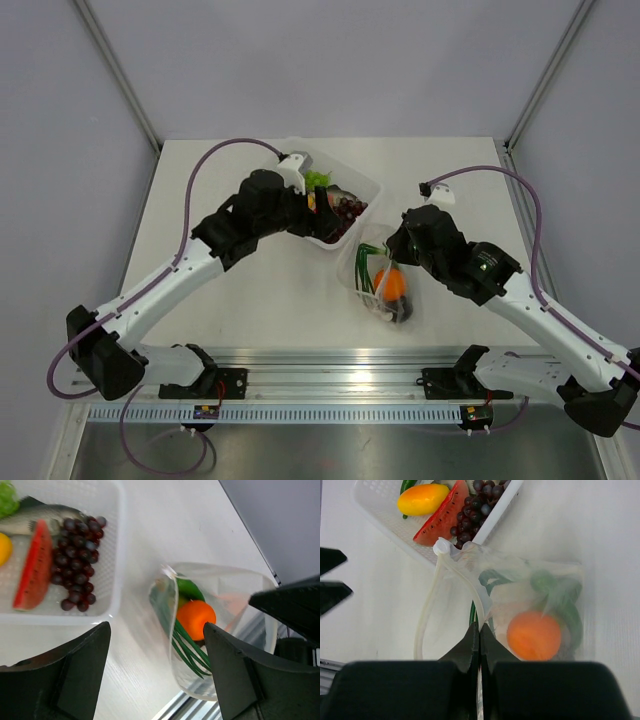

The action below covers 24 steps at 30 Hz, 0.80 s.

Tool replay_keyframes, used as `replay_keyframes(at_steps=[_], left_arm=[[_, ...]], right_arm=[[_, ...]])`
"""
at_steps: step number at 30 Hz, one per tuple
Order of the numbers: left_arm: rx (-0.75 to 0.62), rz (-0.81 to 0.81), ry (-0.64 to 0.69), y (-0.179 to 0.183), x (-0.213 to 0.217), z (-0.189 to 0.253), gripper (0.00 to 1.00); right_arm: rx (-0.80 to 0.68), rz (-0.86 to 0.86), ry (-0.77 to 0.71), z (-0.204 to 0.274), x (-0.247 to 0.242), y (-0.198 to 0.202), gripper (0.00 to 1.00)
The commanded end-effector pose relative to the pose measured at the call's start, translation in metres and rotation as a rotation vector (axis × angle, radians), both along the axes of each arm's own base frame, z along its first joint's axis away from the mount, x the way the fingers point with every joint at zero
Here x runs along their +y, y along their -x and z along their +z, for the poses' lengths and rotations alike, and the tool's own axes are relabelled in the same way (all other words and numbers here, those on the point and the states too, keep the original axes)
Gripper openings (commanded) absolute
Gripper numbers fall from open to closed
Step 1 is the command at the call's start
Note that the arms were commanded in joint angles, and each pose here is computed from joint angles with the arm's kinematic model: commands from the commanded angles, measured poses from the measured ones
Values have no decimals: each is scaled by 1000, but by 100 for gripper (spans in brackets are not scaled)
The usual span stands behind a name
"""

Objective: Place the food in the zip-top bag and seal the zipper
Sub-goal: Adjust the zipper food storage bag at the center of the board.

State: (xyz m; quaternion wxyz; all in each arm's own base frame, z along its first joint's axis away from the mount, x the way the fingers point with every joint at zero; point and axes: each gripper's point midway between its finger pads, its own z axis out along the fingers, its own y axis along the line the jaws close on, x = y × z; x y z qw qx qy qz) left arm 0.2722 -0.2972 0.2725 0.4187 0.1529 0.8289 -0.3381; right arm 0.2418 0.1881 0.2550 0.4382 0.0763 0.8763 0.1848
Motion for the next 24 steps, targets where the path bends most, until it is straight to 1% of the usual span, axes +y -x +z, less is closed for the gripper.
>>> replay_keyframes(at_steps=[1,2,3,4,5,6,7,8,9,10,11,12,13,14,15,16,18,21,24], left_arm=[[-80,-25,10,-22,17,33,78],[-44,3,-53,-38,25,13,78],[-84,26,-112,-55,31,14,78],[-85,36,-160,-65,34,7,78],[-28,34,-248,-77,36,-23,78],[-50,16,-310,-87,37,-30,78],[-80,29,-337,-100,37,-22,78],[-58,19,-382,-107,37,-33,78],[-31,-11,-440,-118,34,-57,77],[-46,-11,-440,-131,30,-50,76],[-24,-33,-456,-135,29,-58,75],[15,-75,-485,-142,24,-84,74],[-1,-67,-471,-155,23,-76,73],[20,-81,-477,-158,23,-84,72],[58,-102,-483,-165,19,-103,70],[56,-98,-468,-173,20,-98,70],[91,-128,-450,-179,16,-113,67],[101,-134,-434,-185,14,-123,67],[120,-139,-440,-189,12,-137,63]], right_arm=[[-77,-7,-36,21,5,-8,0],[-76,-7,-34,21,4,-9,0],[-75,-6,-33,20,4,-8,0],[-75,0,-39,21,6,-8,0],[-70,5,-40,20,7,-7,0],[-68,7,-41,20,7,-7,0],[-64,12,-46,20,9,-7,0],[-60,16,-46,18,10,-6,0],[-56,20,-46,17,10,-6,0],[-55,19,-47,17,11,-6,0],[-51,19,-46,15,10,-5,0],[-51,23,-47,16,11,-5,0],[-52,25,-48,16,12,-5,0],[-53,24,-49,16,10,-4,0],[-53,29,-54,17,12,-4,0],[-49,29,-49,16,11,-3,0],[-49,31,-50,17,10,-2,0],[-42,33,-42,14,9,-1,0],[-37,31,-35,12,8,-1,0]])
